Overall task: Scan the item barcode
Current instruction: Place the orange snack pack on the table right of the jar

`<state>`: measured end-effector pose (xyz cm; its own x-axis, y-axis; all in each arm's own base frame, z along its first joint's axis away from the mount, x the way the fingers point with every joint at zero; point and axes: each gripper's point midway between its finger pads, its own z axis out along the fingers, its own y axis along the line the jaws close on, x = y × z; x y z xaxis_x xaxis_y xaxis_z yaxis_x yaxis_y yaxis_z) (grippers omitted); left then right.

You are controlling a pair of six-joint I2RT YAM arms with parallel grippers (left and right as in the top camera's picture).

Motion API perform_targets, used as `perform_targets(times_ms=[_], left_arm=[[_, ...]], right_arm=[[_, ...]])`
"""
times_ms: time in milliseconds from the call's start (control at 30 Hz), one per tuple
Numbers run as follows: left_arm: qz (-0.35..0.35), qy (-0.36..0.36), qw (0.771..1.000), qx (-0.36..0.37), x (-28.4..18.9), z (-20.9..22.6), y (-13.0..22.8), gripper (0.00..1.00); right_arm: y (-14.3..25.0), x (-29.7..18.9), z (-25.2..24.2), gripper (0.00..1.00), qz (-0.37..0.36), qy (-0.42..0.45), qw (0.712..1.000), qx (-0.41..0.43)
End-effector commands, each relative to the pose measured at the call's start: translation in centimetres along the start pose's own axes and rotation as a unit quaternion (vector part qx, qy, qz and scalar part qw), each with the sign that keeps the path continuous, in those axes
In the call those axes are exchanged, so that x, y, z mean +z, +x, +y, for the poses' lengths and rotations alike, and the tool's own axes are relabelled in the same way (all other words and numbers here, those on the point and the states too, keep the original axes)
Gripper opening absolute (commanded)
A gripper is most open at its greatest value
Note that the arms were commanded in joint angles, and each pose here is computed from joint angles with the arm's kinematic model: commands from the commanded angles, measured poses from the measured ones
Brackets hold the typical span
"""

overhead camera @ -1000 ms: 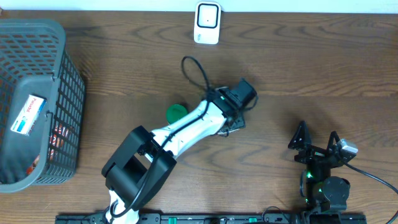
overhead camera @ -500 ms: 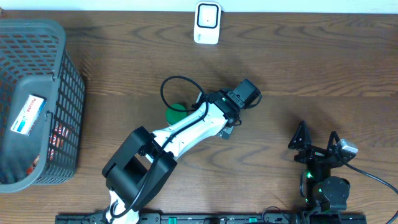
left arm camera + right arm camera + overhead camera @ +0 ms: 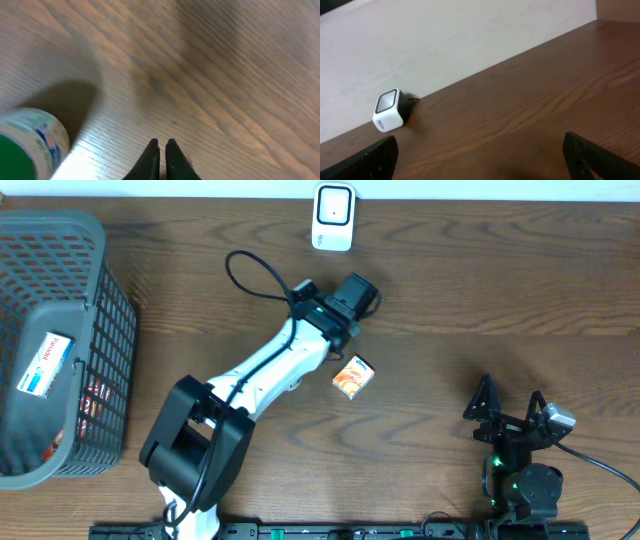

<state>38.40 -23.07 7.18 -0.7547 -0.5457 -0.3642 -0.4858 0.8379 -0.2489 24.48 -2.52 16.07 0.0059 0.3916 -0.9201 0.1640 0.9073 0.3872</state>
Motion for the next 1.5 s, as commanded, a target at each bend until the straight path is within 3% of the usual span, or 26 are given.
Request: perform_targets(times_ms=[0, 267, 567, 867, 1167, 1467], left_arm=[[0.004, -0.014, 0.997, 0.079, 0.3, 0.8, 0.5, 0.07], [0.037, -0.061, 0.987, 0.146, 2.3, 2.5, 3.7, 0.08], [0.133, -0.105, 0.974, 0.152, 4.3, 5.2, 8.1, 0.08], [0.314, 0.024, 0.942, 0.115, 1.5, 0.8, 14.6, 0.07], [0.322, 0.037, 0.946, 0.033, 1.0, -0.9, 14.5, 0.07], [0.344, 0.125, 0.929, -0.062, -2.0, -6.3, 13.7, 0.07]], right_arm=[[0.0, 0.0, 0.0, 0.99, 0.000, -0.001, 1.000, -0.007], [0.0, 0.0, 0.0, 0.99, 0.000, -0.001, 1.000, -0.007], [0.0, 0.0, 0.0, 0.99, 0.000, -0.001, 1.000, -0.007], [0.0, 0.0, 0.0, 0.99, 0.000, -0.001, 1.000, -0.007], [0.0, 0.0, 0.0, 0.99, 0.000, -0.001, 1.000, -0.007], [0.0, 0.0, 0.0, 0.99, 0.000, -0.001, 1.000, -0.007]])
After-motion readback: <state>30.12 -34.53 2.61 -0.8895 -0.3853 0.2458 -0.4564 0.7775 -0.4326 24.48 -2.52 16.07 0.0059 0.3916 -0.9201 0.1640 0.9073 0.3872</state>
